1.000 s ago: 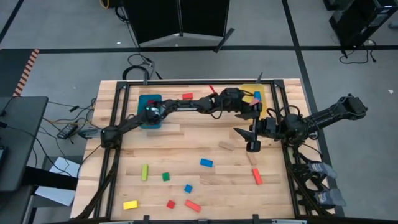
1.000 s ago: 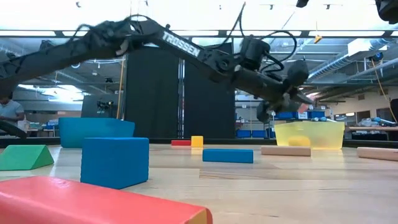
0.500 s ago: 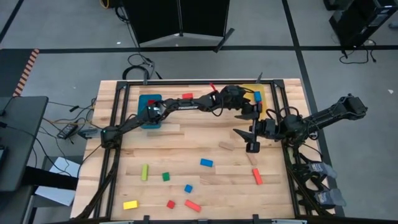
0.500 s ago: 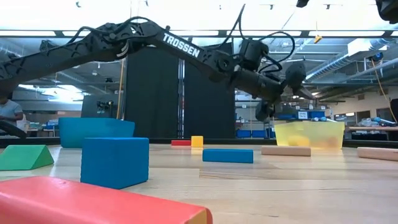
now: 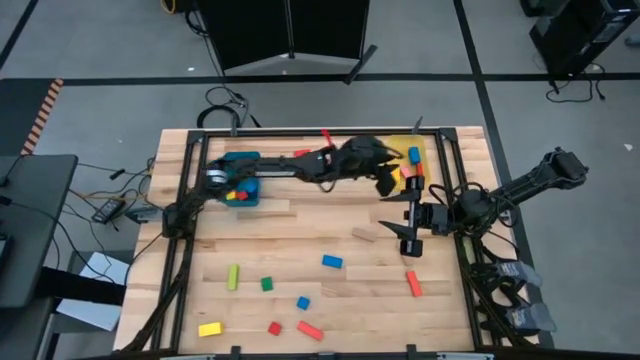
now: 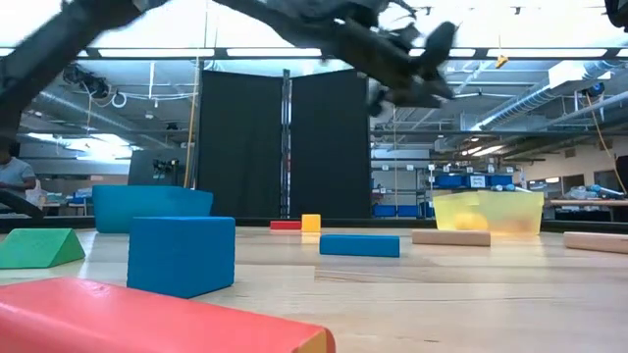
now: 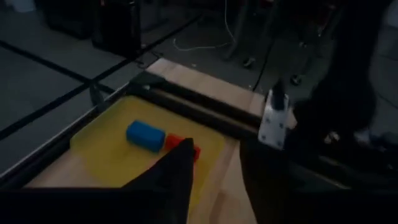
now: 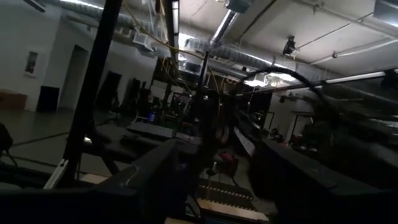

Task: Sort blocks by size
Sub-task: Put the small yellow block into the blue bin, then put the large blue block into the yellow bin

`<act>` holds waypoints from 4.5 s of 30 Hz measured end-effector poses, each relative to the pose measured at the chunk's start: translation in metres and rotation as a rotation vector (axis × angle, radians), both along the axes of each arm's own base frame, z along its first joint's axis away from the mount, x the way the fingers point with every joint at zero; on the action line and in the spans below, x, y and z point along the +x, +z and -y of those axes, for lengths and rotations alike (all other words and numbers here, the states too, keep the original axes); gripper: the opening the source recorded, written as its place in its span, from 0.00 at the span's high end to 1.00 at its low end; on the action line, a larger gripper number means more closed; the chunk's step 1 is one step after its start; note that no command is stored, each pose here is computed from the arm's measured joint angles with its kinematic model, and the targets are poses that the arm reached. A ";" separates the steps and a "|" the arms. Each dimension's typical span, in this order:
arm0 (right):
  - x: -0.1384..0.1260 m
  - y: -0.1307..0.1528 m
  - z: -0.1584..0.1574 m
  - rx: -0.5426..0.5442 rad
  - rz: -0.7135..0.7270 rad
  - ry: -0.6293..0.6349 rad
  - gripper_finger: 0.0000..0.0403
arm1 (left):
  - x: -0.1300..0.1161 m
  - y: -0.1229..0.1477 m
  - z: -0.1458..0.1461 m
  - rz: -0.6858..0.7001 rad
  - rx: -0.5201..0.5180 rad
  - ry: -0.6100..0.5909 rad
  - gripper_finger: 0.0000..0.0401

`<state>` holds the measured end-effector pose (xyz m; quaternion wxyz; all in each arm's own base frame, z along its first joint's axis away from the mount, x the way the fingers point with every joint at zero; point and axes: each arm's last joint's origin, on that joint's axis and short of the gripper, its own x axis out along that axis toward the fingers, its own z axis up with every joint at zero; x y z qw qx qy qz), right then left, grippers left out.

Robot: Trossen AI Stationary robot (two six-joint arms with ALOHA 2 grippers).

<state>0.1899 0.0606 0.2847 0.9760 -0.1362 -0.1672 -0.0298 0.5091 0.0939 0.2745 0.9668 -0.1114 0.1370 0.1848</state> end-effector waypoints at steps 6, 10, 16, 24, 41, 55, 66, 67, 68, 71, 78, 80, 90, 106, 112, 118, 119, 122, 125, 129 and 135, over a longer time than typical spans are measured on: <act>0.001 -0.001 0.002 0.010 -0.009 -0.045 0.41 | -0.094 -0.006 0.027 0.097 0.000 -0.001 0.71; 0.006 -0.004 0.023 0.184 -0.027 -0.294 0.43 | -0.162 -0.011 0.052 0.194 -0.040 -0.035 0.71; 0.038 -0.026 0.060 0.390 -0.169 -0.427 0.51 | -0.241 -0.015 0.080 0.320 -0.065 -0.011 0.71; 0.113 -0.045 0.105 0.470 -0.540 -0.564 0.56 | -0.298 -0.018 0.090 0.433 -0.095 0.080 0.71; 0.223 -0.097 0.199 0.741 -1.118 -0.704 0.24 | -0.314 -0.036 0.103 0.504 -0.150 -0.026 0.71; 0.240 -0.128 0.229 0.853 -1.156 -0.788 0.22 | -0.314 -0.036 0.104 0.504 -0.149 -0.045 0.71; 0.237 -0.148 0.236 0.889 -1.219 -0.782 0.26 | -0.314 -0.036 0.104 0.501 -0.142 -0.045 0.71; 0.237 -0.148 0.236 0.887 -1.216 -0.784 0.28 | -0.314 -0.036 0.104 0.500 -0.142 -0.045 0.71; 0.237 -0.148 0.236 0.884 -1.215 -0.790 0.31 | -0.314 -0.036 0.104 0.498 -0.142 -0.045 0.71; 0.235 -0.148 0.237 0.867 -1.228 -0.814 0.40 | -0.314 -0.037 0.104 0.493 -0.143 -0.045 0.71; 0.233 -0.148 0.238 0.791 -1.247 -0.869 0.64 | -0.314 -0.037 0.104 0.492 -0.144 -0.044 0.71; 0.233 -0.148 0.238 0.772 -1.253 -0.866 0.64 | -0.314 -0.037 0.104 0.491 -0.141 -0.045 0.71; 0.256 -0.127 0.212 0.663 -1.103 -0.746 0.64 | -0.314 -0.036 0.104 0.505 -0.152 -0.044 0.71; 0.337 -0.123 0.130 0.504 -0.548 -0.242 0.64 | -0.323 -0.005 0.106 0.828 -0.152 -0.151 0.71; 0.370 -0.137 0.139 0.510 -0.541 -0.147 0.59 | -0.325 0.000 0.106 0.878 -0.151 -0.190 0.71; 0.380 -0.136 0.146 0.506 -0.578 -0.141 0.36 | -0.325 0.000 0.107 0.880 -0.173 -0.213 0.71; 0.379 -0.133 0.148 0.494 -0.573 -0.151 0.33 | -0.325 0.000 0.107 0.879 -0.172 -0.226 0.71; 0.372 -0.122 0.149 0.459 -0.525 -0.184 0.29 | -0.325 0.000 0.108 0.878 -0.175 -0.247 0.71; 0.355 -0.107 0.146 0.448 -0.409 -0.192 0.30 | -0.325 0.000 0.108 0.876 -0.179 -0.259 0.71; 0.308 -0.109 0.138 0.430 -0.295 -0.243 0.35 | -0.324 -0.002 0.109 0.858 -0.182 -0.273 0.71; 0.205 -0.099 0.122 0.384 -0.267 -0.255 0.41 | -0.314 -0.024 0.108 0.604 -0.186 -0.183 0.71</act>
